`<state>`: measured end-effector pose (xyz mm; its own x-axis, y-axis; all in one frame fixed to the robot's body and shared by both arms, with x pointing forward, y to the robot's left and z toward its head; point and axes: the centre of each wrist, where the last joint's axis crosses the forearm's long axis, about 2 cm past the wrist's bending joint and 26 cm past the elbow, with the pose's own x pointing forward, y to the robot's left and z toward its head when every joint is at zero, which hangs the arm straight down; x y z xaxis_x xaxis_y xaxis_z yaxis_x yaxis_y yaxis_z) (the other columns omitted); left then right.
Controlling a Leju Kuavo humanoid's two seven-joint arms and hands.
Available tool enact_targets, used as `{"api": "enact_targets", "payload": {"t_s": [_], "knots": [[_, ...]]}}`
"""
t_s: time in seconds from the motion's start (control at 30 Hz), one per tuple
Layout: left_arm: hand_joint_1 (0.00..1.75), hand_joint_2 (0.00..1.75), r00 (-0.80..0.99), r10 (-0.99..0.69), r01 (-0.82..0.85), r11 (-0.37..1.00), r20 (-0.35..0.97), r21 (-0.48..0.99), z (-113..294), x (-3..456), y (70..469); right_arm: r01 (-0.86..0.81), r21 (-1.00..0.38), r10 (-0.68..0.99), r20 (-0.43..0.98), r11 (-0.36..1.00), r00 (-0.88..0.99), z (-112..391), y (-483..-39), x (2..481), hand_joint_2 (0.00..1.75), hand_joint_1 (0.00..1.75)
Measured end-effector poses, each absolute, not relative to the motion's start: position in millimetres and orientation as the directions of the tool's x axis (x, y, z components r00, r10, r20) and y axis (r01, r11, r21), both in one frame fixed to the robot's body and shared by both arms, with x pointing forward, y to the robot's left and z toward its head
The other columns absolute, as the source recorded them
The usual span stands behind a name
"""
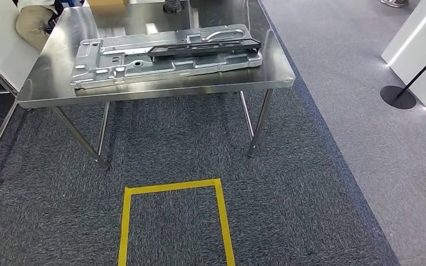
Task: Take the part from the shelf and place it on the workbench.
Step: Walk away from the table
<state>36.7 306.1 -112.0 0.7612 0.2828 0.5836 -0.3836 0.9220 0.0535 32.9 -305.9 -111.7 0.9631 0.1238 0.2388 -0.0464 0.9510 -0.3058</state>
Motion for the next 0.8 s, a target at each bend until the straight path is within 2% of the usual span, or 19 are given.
{"api": "enact_targets", "payload": {"t_s": [0.2,0.37,0.5,0.63,0.8], "knots": [[0.0,0.0,0.802,0.297,-0.373,0.927,0.519,0.044,-112.2,35.6,305.9,-0.007,-0.168,0.033,0.153,0.986,0.988,-112.5,-303.8,31.5,0.0,0.0],[0.0,0.0,0.815,0.297,-0.366,0.93,0.497,0.044,-112.2,35.4,305.6,0.02,-0.113,-0.006,0.127,0.993,0.992,-112.6,-303.2,31.8,0.0,0.0],[0.0,0.0,0.818,0.294,-0.361,0.931,0.495,0.045,-112.1,36.8,305.6,0.043,-0.092,-0.031,0.122,0.995,0.992,-112.5,-303.1,33.4,1.75,0.0],[0.0,1.75,0.822,0.285,-0.353,0.934,0.493,0.048,-112.1,36.5,305.6,0.072,-0.081,-0.063,0.112,0.994,0.992,-112.6,-301.9,33.0,1.75,0.0],[0.0,1.75,0.825,0.283,-0.351,0.935,0.489,0.051,-112.2,34.9,305.9,0.097,-0.07,-0.089,0.11,0.993,0.99,-112.7,-301.7,31.4,1.75,0.0]]}}
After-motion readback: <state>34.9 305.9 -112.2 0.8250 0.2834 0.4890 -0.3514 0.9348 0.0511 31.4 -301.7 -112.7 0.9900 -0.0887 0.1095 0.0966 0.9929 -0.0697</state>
